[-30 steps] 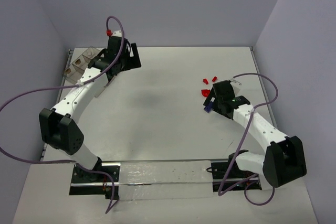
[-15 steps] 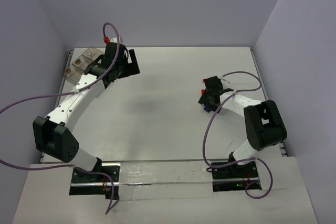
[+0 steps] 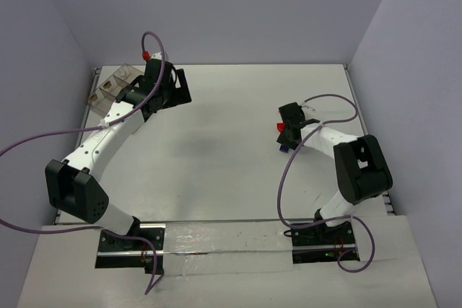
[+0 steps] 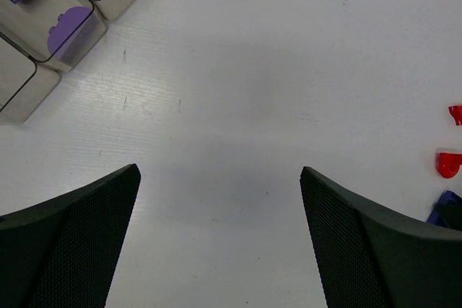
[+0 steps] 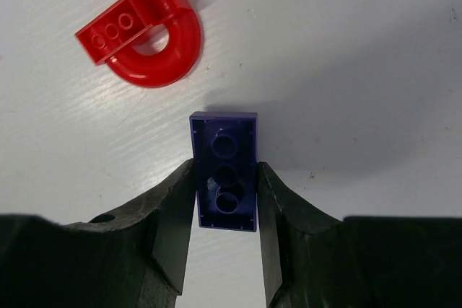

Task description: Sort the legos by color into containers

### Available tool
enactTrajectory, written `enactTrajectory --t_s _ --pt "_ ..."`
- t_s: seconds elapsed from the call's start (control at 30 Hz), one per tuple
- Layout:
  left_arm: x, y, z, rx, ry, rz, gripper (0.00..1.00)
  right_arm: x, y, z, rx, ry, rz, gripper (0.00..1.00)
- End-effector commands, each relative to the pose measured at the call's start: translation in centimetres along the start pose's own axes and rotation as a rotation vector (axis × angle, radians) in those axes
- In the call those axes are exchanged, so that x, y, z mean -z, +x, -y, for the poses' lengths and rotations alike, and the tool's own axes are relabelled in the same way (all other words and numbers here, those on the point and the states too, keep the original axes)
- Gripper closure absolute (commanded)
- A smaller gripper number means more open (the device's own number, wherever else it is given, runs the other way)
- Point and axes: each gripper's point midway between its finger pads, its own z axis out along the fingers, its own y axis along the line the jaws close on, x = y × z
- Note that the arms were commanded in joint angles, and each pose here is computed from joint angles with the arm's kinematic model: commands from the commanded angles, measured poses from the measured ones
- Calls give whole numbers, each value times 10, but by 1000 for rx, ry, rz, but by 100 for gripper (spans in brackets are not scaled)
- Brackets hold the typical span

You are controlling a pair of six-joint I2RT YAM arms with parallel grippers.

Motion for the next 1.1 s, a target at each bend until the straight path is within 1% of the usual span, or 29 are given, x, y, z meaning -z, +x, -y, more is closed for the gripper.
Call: enactTrajectory --t_s 0.0,0.1,0.17,0.2,0.3,0.33,0.4,0.47,0.57,0.67,0.73,0.77,0.83,0.9,0.93,0.97,1.0,1.07 --pt "16 -19 -6 15 -39 64 1 40 -14 -28 92 -97 90 88" --pt "15 -10 -20 18 -92 47 1 66 0 -64 183 -193 99 87" --pt "14 -5 -30 33 -121 27 1 79 17 -91 250 -251 82 86" --pt "14 -3 -36 44 -134 20 1 85 16 -101 256 -274 86 86" --pt "18 -1 -58 100 -163 7 1 104 61 -157 408 -369 48 85" --pt "20 -3 -68 124 -176 13 1 114 61 -174 419 -401 60 85" --pt "26 -9 -88 181 -208 27 1 115 88 -197 506 -415 37 84" --pt "31 -9 -103 209 -239 23 1 116 107 -225 566 -444 16 84" --pt "40 -13 -121 243 -277 38 1 114 128 -257 610 -487 -20 83" --pt "45 -15 -123 258 -277 48 1 119 141 -283 643 -528 -30 81" --pt "46 -14 -121 266 -266 48 1 114 147 -288 662 -519 -39 78" --pt "45 -13 -121 269 -262 46 1 111 150 -289 669 -514 -45 76" --pt "43 -10 -119 275 -253 35 1 105 154 -290 685 -504 -53 65" --pt "41 -6 -118 275 -251 21 1 105 155 -290 691 -505 -57 49" --pt "41 -5 -118 276 -250 17 1 106 155 -290 695 -508 -60 44" --pt "40 -3 -118 278 -248 12 1 108 154 -290 699 -513 -60 32" --pt "40 -2 -118 280 -248 10 1 110 153 -291 697 -518 -56 25" --pt "38 0 -118 283 -246 6 1 113 150 -293 695 -525 -50 21"
